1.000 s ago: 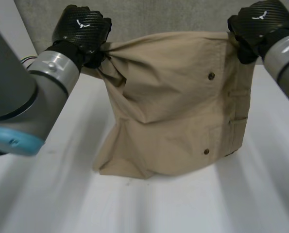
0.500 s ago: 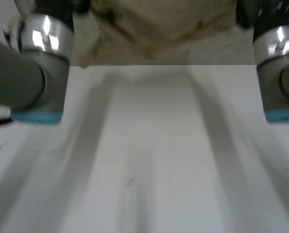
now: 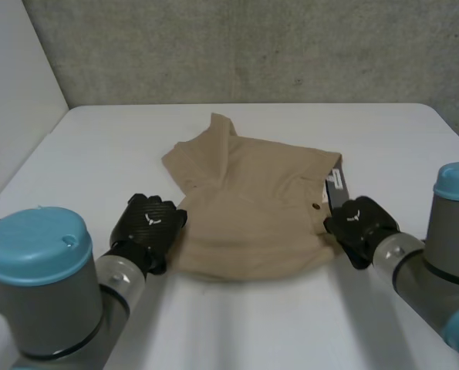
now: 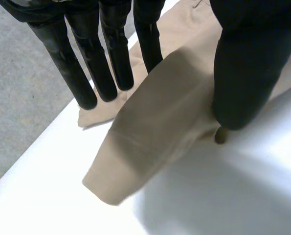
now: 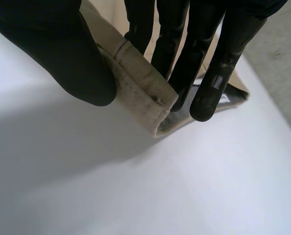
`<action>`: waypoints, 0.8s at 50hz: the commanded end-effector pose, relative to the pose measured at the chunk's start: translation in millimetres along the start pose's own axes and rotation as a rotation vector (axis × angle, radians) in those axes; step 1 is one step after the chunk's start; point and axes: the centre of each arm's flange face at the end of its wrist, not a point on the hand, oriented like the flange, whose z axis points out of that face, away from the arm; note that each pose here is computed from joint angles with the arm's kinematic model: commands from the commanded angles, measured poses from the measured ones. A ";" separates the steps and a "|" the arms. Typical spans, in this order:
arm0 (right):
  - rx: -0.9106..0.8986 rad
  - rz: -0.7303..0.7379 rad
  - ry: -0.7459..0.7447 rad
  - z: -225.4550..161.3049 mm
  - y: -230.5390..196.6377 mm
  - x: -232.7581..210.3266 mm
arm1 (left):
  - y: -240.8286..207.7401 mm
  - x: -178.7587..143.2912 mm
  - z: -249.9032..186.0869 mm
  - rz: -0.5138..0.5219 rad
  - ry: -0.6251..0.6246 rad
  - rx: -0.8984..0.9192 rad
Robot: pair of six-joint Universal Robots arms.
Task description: Fold the shorts.
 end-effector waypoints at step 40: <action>0.090 0.165 -0.076 -21.6 21.5 -22.1 | 56.5 -19.6 -8.1 -0.258 0.126 -0.160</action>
